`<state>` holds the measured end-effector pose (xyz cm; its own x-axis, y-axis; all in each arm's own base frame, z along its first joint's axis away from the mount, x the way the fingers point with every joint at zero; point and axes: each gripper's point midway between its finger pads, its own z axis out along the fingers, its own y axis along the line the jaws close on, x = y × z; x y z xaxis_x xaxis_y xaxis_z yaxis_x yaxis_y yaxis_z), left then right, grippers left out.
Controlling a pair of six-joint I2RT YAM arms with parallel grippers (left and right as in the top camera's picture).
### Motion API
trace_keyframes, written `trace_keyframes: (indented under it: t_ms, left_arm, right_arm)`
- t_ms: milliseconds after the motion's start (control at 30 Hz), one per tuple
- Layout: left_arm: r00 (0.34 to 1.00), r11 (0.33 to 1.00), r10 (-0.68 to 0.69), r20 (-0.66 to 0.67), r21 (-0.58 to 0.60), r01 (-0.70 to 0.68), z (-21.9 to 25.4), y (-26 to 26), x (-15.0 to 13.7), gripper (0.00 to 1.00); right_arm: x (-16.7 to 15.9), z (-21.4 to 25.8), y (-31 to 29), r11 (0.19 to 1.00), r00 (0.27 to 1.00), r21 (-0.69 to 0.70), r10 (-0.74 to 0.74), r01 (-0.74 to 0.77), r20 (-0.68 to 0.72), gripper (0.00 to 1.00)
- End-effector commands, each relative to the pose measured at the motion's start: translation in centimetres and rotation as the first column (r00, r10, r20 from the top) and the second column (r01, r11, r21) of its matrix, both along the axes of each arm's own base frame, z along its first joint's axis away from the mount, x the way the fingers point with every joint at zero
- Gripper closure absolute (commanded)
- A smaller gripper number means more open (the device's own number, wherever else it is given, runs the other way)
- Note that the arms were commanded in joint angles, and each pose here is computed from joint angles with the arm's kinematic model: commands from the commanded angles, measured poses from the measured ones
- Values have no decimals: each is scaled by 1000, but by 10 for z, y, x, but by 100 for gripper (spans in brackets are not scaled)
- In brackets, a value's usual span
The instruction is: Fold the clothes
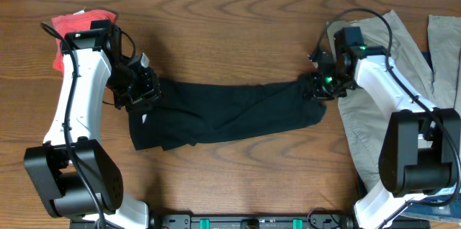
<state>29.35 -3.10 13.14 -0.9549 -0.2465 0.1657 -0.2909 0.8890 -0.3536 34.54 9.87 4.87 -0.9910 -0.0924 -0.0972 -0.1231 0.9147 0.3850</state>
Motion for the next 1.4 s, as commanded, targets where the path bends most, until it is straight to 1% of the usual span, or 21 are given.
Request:
trace_keyframes:
  t_ms: [0,67,167,300,400,500,533,567,633,667,700,733,900,1067,1133,1200,1367]
  left_arm:
    - [1000,1000,8,-9,5,-8,-1,1,-2,55]
    - [1000,1000,8,-9,5,-8,-1,1,-2,55]
    - [1000,1000,8,-9,5,-8,-1,1,-2,55]
    - [1000,1000,8,-9,5,-8,-1,1,-2,55]
    - [1000,1000,8,-9,5,-8,-1,1,-2,55]
    - [1000,1000,8,-10,5,-8,-1,1,-2,55]
    - [1000,1000,8,-10,5,-8,-1,1,-2,55]
    - [1000,1000,8,-10,4,-8,-1,1,-2,55]
    - [1000,1000,8,-9,5,-8,-1,1,-2,55]
    - [1000,1000,8,-9,5,-8,-1,1,-2,55]
    - [1000,1000,8,-9,5,-8,-1,1,-2,55]
    - [1000,1000,8,-9,5,-8,-1,1,-2,55]
    - [1000,1000,8,-11,5,-8,-1,1,-2,55]
    - [1000,1000,7,-11,8,-7,-1,1,-2,54]
    - [1000,1000,7,-14,12,-7,-1,2,-3,44]
    - [1000,999,2,-17,48,-2,-3,8,-4,36]
    - [999,977,-13,-30,212,19,-11,36,-6,24]
  right_arm:
    - [1,24,31,998,1000,55,-26,26,1,99]
    - [-4,26,47,997,1000,81,-10,11,-13,99]
    - [-15,29,74,992,998,116,59,-57,-16,99]
    - [-25,29,106,982,989,112,148,-149,18,99]
    - [-26,27,120,984,986,70,160,-163,45,98]
    - [-29,28,140,978,979,77,190,-196,76,96]
    - [-30,29,146,975,976,81,202,-209,87,94]
    - [-31,30,153,971,972,86,213,-221,101,87]
    - [-31,32,164,968,968,98,219,-231,123,64]
    - [-30,34,169,965,965,104,224,-239,138,48]
    - [-30,36,176,960,959,114,237,-256,158,37]
    - [-30,38,183,954,953,125,248,-271,175,33]
    - [-32,42,200,940,932,127,282,-315,228,31]
    - [-22,29,170,970,948,-9,240,-243,209,31]
    - [-20,24,154,976,958,-58,216,-209,189,31]
    - [-18,20,138,980,968,-94,191,-178,164,31]
    - [-12,18,110,986,983,-122,130,-115,127,27]
